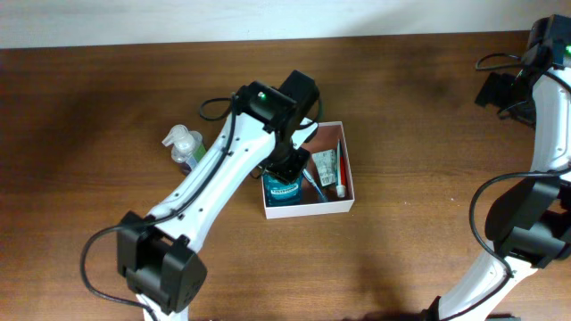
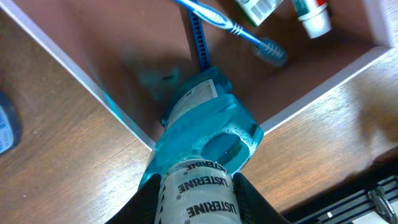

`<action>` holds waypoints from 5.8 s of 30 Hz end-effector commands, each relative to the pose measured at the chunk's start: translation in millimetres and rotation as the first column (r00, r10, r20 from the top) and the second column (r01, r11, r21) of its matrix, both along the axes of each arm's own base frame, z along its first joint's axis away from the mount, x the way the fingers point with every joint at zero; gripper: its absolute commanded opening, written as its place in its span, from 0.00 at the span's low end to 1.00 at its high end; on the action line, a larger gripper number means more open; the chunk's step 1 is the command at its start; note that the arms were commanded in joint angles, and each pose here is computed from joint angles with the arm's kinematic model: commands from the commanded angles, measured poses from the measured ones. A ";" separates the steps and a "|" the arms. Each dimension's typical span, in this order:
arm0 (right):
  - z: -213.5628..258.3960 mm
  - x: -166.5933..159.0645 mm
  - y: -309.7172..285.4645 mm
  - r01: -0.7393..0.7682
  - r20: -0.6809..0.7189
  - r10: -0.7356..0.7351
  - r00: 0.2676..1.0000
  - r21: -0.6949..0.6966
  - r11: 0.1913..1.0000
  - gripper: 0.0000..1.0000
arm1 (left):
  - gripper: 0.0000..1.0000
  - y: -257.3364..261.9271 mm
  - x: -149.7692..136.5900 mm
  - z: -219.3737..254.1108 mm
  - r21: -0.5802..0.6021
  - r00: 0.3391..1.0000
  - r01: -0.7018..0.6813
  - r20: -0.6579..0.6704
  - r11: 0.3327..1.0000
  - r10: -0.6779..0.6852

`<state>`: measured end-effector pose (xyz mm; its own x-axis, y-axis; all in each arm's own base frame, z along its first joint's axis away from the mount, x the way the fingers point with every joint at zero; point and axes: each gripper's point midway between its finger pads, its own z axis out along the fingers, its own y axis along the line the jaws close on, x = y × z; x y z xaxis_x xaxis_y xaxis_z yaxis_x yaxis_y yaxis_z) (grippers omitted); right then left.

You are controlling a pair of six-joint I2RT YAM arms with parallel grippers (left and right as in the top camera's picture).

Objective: Pack container

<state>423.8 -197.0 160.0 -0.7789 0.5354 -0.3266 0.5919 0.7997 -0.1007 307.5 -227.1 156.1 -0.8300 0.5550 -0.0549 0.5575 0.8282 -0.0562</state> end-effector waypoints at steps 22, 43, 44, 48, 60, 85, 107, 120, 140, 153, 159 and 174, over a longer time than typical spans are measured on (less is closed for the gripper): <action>3.7 0.9 -1.8 -0.003 0.005 0.003 1.000 -0.016 1.000 0.98 | 0.45 -2.5 1.4 10.3 0.005 1.000 0.023 -0.007 1.000 -0.023; 3.7 0.9 -1.8 -0.003 0.005 0.003 1.000 -0.016 1.000 0.98 | 0.35 4.7 -8.8 10.1 0.034 0.999 0.024 -0.049 0.999 -0.022; 3.7 0.9 -1.8 -0.003 0.005 0.003 1.000 -0.016 1.000 0.98 | 0.34 4.7 -8.8 10.1 0.034 0.999 0.024 -0.049 0.999 -0.022; 3.7 0.9 -1.8 -0.003 0.005 0.003 1.000 -0.016 1.000 0.98 | 0.35 4.7 -8.7 10.1 0.034 0.999 0.024 -0.048 0.999 -0.022; 3.7 0.9 -1.8 -0.003 0.005 0.003 1.000 -0.016 1.000 0.98 | 0.40 25.0 -16.2 10.6 0.133 0.997 0.029 -0.069 0.991 -0.020; 3.7 0.9 -1.8 -0.003 0.005 0.003 1.000 -0.016 1.000 0.98 | 0.50 14.7 -16.1 8.1 0.085 0.996 0.039 -0.080 0.996 -0.032; 3.7 0.9 -1.8 -0.003 0.005 0.003 1.000 -0.016 1.000 0.98 | 0.49 18.9 -21.7 8.0 0.100 0.994 0.048 -0.105 0.994 -0.037; 3.7 0.9 -1.8 -0.003 0.005 0.003 1.000 -0.016 1.000 0.98 | 0.55 19.8 -25.6 1.5 0.112 0.991 0.054 -0.124 0.992 -0.040; 3.7 0.9 -1.8 -0.003 0.005 0.003 1.000 -0.016 1.000 0.98 | 0.28 22.4 -28.9 -9.4 0.127 0.989 0.056 -0.145 0.990 -0.037; 3.7 0.9 -1.8 -0.003 0.005 0.003 1.000 -0.016 1.000 0.98 | 0.28 4.6 3.9 40.3 0.016 0.999 0.031 0.025 0.999 -0.032; 3.7 0.9 -1.8 -0.003 0.005 0.003 1.000 -0.016 1.000 0.98 | 0.28 9.0 16.3 48.8 -0.010 0.998 -0.018 0.060 1.000 0.019; 3.7 1.0 -1.5 -0.004 0.005 0.004 1.000 -0.016 1.000 0.98 | 0.28 -3.0 81.3 63.3 -0.180 0.953 -0.141 0.243 0.974 0.182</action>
<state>423.8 -197.0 160.1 -0.7786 0.5356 -0.3270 0.5922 0.7995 -0.1005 379.7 -227.1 206.6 -0.8582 0.4163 -0.3002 0.4501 0.8916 -0.0503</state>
